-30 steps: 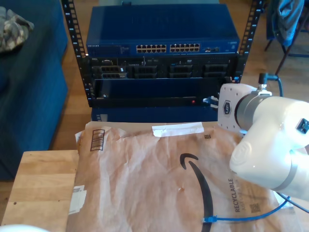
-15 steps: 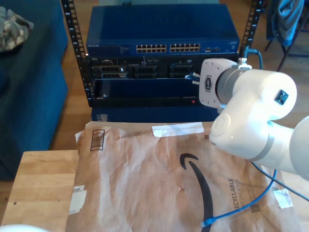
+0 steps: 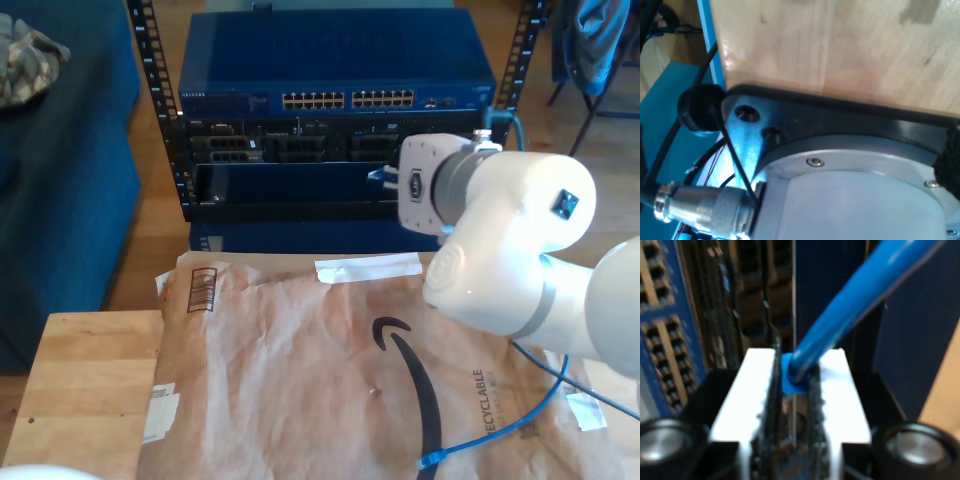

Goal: Grab the cable and plug it in

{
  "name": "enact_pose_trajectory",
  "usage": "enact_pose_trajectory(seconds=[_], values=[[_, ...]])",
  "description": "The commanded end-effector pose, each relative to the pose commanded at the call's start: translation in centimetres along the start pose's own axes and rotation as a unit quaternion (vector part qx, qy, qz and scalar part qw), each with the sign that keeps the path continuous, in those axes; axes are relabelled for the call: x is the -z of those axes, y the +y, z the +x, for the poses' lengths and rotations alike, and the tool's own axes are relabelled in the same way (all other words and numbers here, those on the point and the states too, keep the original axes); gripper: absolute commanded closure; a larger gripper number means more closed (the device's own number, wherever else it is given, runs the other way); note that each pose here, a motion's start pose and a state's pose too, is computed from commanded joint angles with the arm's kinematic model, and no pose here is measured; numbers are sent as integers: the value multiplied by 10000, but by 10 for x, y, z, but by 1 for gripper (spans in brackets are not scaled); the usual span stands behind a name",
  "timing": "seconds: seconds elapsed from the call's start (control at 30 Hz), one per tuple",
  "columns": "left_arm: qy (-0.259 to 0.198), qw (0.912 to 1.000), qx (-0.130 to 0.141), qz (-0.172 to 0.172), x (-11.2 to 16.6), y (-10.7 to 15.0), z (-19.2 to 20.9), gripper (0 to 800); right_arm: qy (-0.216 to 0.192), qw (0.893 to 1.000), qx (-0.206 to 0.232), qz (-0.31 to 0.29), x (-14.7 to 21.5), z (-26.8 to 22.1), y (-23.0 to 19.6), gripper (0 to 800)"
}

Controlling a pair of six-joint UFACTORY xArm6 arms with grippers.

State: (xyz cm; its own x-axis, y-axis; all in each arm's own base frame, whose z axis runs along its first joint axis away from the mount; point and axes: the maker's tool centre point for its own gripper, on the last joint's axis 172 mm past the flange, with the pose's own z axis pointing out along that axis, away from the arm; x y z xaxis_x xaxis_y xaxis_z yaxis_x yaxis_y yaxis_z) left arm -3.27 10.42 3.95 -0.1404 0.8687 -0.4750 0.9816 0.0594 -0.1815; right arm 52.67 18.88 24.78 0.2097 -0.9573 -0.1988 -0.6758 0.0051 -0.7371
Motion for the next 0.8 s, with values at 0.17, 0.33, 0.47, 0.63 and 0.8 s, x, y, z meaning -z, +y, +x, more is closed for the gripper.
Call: enact_pose_trajectory(seconds=[0.17,0.33,0.47,0.63,0.8], values=[[0,10000,0,0,0,0,0,0,19,10000,41,-51,2,3,9,800],[0,10000,0,0,0,0,0,0,60,9998,78,-145,0,7,22,798],[0,10000,0,0,0,0,0,0,182,9997,139,84,2,14,13,798],[0,10000,0,0,0,0,0,0,547,9967,185,562,10,35,8,798],[0,10000,0,0,0,0,0,0,683,9904,423,1127,25,26,1,798]])
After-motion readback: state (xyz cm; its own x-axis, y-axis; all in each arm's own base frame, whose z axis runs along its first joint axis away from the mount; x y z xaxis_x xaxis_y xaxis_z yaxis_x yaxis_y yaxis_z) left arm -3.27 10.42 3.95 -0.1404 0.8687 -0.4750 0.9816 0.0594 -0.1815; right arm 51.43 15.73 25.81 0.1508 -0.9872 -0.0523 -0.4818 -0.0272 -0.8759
